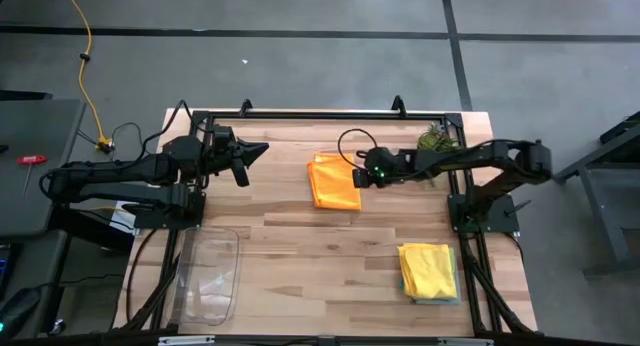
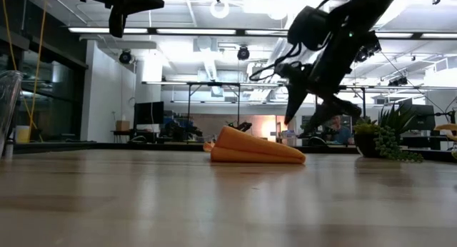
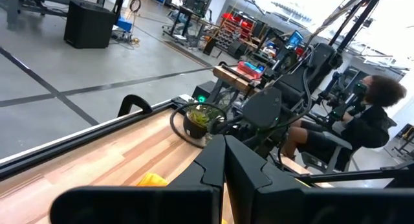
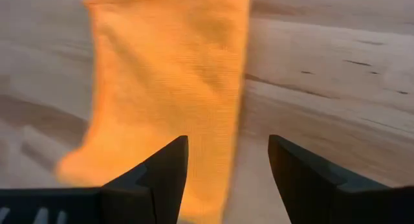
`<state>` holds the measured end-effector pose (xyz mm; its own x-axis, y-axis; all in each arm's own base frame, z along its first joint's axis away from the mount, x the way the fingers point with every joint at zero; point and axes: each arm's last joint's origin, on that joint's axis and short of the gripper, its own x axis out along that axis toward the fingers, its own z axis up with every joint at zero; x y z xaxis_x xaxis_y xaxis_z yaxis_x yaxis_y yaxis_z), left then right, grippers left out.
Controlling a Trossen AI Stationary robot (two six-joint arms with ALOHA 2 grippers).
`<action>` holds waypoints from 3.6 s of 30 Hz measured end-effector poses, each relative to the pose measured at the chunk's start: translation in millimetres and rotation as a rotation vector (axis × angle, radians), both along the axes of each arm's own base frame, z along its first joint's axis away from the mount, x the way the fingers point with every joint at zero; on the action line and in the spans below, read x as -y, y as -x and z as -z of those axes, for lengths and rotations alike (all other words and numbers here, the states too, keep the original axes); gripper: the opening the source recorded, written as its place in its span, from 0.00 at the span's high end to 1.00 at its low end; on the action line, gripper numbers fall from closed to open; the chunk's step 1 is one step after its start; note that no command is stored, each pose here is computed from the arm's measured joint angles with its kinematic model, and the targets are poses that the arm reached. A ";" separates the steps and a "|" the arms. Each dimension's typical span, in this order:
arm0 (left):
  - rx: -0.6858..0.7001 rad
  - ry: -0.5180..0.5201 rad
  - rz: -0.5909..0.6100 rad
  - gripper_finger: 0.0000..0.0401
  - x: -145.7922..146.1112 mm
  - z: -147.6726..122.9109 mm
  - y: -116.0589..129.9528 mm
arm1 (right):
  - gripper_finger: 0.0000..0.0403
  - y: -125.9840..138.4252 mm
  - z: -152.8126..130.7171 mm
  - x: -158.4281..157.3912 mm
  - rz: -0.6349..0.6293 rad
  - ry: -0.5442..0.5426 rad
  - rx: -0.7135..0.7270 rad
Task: Fold microfiber towels
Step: Stack the orange microfiber cloth on top of the yellow microfiber cloth
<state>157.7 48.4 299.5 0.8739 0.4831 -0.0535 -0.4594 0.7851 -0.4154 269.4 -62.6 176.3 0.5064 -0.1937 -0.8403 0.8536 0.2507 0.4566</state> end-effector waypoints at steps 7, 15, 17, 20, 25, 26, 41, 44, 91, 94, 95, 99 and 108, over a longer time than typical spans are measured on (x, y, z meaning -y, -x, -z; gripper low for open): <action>-0.007 0.001 -0.005 1.00 -0.5 1.0 -1.2 | 0.49 -7.5 15.2 3.3 0.028 -0.011 -0.018; -0.034 0.008 -0.020 1.00 -2.3 5.3 -6.6 | 0.49 -21.2 16.6 6.8 0.000 0.040 -0.079; -0.039 0.009 -0.022 1.00 -2.4 5.9 -7.1 | 0.49 -28.1 13.6 8.9 -0.022 0.075 -0.090; -0.039 0.009 -0.020 1.00 -2.4 6.0 -7.3 | 0.49 -35.7 13.0 11.7 -0.046 0.088 -0.130; -0.032 0.009 0.005 1.00 -1.8 5.4 -7.7 | 0.49 -41.3 20.2 14.3 -0.043 0.067 -0.194; -0.032 0.009 0.007 1.00 -1.8 5.4 -7.8 | 0.49 -42.6 21.6 14.6 -0.044 0.062 -0.192; -0.032 0.010 0.024 1.00 -1.4 5.3 -8.0 | 0.49 -60.4 46.9 -5.6 -0.059 0.041 -0.227; -0.031 0.010 0.030 1.00 -1.2 5.3 -8.1 | 0.50 -60.8 46.8 -8.8 -0.064 0.059 -0.231; -0.066 -0.005 0.063 1.00 -0.3 7.6 -8.3 | 1.00 -6.1 -16.8 -111.6 -0.173 -0.152 -0.251; -0.066 -0.005 0.063 1.00 -0.3 7.6 -8.3 | 1.00 -6.2 -16.8 -112.0 -0.181 -0.169 -0.252; -0.066 -0.005 0.062 1.00 -0.4 7.6 -8.3 | 1.00 -6.3 -16.9 -112.2 -0.184 -0.176 -0.251; -0.068 -0.009 0.063 1.00 -0.4 7.6 -8.3 | 1.00 -7.7 -17.4 -113.2 -0.195 -0.198 -0.237; -0.085 -0.007 0.061 1.00 -0.4 9.1 -8.1 | 1.00 -10.4 -18.7 -115.0 -0.231 -0.242 -0.210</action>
